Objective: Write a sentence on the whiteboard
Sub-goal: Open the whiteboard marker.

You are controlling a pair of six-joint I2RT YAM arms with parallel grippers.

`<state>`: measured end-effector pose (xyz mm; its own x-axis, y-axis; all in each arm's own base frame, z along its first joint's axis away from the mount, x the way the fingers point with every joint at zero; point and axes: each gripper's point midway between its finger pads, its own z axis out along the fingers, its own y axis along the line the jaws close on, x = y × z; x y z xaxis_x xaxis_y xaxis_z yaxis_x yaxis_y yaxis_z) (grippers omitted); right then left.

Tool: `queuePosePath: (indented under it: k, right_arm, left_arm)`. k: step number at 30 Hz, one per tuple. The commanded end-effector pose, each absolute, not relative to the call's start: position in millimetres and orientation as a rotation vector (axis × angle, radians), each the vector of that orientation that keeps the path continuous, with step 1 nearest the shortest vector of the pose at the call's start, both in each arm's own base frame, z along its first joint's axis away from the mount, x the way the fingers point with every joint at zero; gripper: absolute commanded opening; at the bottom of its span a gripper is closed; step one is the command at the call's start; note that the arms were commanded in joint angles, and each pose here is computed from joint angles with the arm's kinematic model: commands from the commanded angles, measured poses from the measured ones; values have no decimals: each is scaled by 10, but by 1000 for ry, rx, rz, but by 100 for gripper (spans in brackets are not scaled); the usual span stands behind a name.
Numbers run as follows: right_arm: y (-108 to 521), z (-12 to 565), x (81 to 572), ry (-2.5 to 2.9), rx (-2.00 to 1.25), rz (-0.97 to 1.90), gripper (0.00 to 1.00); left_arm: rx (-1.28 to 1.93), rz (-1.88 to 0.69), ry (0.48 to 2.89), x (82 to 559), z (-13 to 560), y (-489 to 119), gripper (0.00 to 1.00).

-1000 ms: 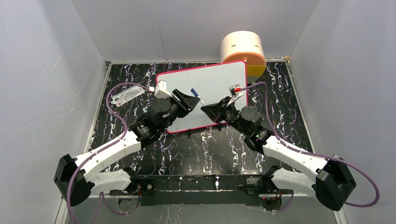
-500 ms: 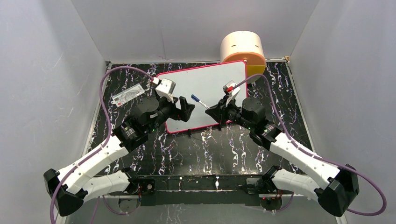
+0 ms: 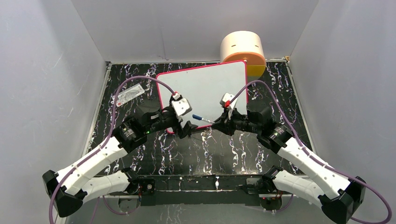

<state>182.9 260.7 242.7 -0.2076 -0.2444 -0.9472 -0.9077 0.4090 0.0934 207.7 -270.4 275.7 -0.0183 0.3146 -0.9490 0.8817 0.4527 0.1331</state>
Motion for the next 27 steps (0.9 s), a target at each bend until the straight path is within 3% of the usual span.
queuePosePath:
  k: [1, 7, 17, 27]
  right_arm:
    - [2651, 2732, 1631, 1548, -1149, 921, 0]
    - [2666, 2785, 1531, 1501, -1207, 954, 0]
    - [2672, 2803, 1463, 1473, -1243, 978, 0]
    - [2689, 2805, 1446, 1454, -1261, 987, 0]
  left_arm:
    - [1277, -720, 1437, 1825, 2749, -2837, 80]
    - [1393, -775, 1488, 1758, 2558, -2915, 76]
    - [1431, -1092, 1475, 1665, 2639, -2888, 60]
    - [1478, -1275, 1493, 1518, 2660, -2929, 53]
